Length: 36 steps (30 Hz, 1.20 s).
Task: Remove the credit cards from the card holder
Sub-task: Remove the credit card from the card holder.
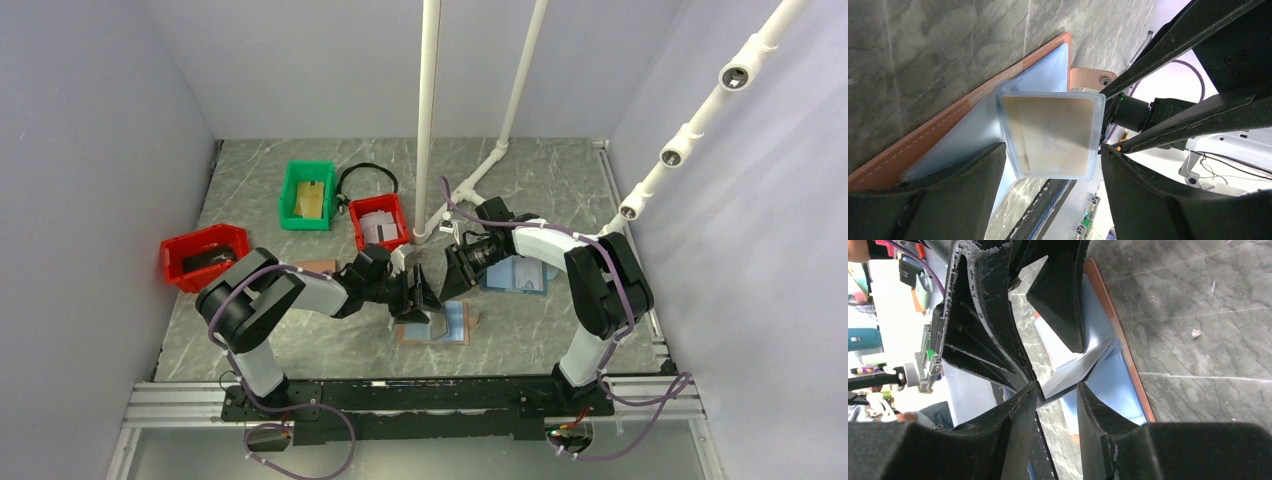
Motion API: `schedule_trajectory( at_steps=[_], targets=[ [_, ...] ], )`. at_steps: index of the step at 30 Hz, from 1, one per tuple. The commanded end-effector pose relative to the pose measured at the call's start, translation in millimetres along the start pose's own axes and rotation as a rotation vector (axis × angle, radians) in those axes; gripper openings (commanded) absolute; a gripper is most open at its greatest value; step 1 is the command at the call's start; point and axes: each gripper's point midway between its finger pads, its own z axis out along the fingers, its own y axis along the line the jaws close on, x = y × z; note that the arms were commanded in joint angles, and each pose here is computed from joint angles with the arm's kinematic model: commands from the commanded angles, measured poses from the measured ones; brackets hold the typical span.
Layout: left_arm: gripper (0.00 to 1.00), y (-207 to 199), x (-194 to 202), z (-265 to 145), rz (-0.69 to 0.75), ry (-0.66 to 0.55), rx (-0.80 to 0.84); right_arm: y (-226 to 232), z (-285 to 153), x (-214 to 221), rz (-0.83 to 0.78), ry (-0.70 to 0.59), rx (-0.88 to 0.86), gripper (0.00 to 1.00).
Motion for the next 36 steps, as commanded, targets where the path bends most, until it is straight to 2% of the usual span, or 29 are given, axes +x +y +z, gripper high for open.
schedule_trajectory(
  at_steps=[1,26,36],
  targets=[
    [0.80,-28.7,-17.4,2.6,0.093,-0.071,0.082,4.1,14.5,4.7,0.001,0.036,-0.031,0.38],
    [0.80,-32.9,-11.0,-3.0,0.138,-0.067,0.095,1.9,18.5,3.9,0.062,0.037,-0.045,0.41],
    [0.78,-20.2,-14.4,-4.8,0.093,-0.087,0.005,5.5,17.9,3.9,0.060,0.034,-0.061,0.41]
  ],
)
